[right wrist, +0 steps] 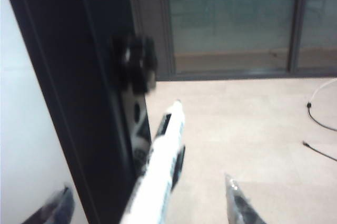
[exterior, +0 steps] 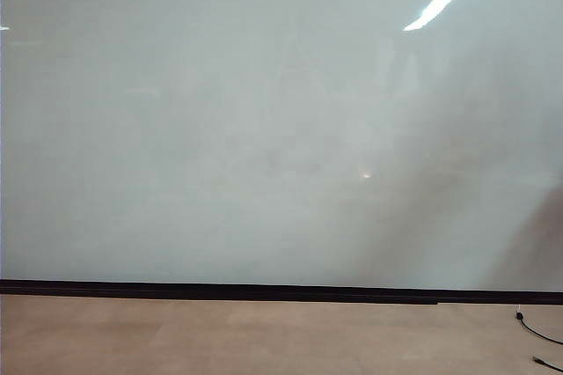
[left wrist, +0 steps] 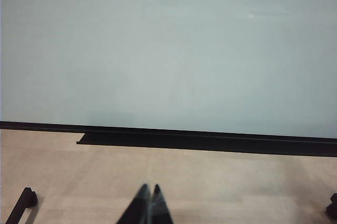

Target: Pick up the pen on the shelf to the right of the whiteboard and write the letter A.

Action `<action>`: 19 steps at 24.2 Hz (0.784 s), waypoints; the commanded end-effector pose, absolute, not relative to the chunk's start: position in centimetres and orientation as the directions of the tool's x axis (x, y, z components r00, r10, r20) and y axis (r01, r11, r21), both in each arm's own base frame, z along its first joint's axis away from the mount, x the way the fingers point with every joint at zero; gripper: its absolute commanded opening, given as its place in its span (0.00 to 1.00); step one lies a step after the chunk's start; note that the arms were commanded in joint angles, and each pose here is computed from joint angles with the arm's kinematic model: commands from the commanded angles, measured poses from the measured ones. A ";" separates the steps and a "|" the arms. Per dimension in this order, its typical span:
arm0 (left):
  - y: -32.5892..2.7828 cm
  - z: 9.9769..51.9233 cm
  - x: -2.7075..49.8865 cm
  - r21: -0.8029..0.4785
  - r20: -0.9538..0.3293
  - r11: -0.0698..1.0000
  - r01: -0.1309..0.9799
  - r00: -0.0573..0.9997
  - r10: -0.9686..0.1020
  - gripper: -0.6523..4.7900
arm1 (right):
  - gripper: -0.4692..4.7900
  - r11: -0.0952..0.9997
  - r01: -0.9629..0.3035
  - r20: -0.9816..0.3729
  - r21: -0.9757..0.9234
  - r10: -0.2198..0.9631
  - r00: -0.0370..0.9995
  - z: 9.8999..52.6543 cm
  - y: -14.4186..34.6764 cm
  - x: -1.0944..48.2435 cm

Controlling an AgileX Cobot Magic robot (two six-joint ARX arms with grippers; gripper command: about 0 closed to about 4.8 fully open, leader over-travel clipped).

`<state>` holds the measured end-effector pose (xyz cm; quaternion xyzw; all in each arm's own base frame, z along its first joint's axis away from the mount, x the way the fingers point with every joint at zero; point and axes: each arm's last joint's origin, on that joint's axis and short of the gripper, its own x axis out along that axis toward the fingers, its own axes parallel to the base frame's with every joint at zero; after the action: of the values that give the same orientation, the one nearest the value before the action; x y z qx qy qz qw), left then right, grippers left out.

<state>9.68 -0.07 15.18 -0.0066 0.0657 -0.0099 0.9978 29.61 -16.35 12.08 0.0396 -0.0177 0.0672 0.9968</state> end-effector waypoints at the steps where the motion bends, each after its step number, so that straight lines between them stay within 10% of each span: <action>1: -0.1 15.3 9.7 -0.011 -0.122 1.000 0.024 0.992 -0.025 0.11 | 0.78 0.987 -0.148 0.061 0.056 0.145 0.988 12.5 -16.4 29.7; 19: -0.1 15.3 9.7 -0.011 -0.122 1.000 0.024 0.992 -0.025 0.11 | 0.66 0.984 -0.173 0.068 0.049 0.170 0.983 12.7 -16.1 30.0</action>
<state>9.68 -0.07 15.18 -0.0067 0.0657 -0.0099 0.9978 30.00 -16.05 12.34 0.0354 -0.0223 0.0836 0.9956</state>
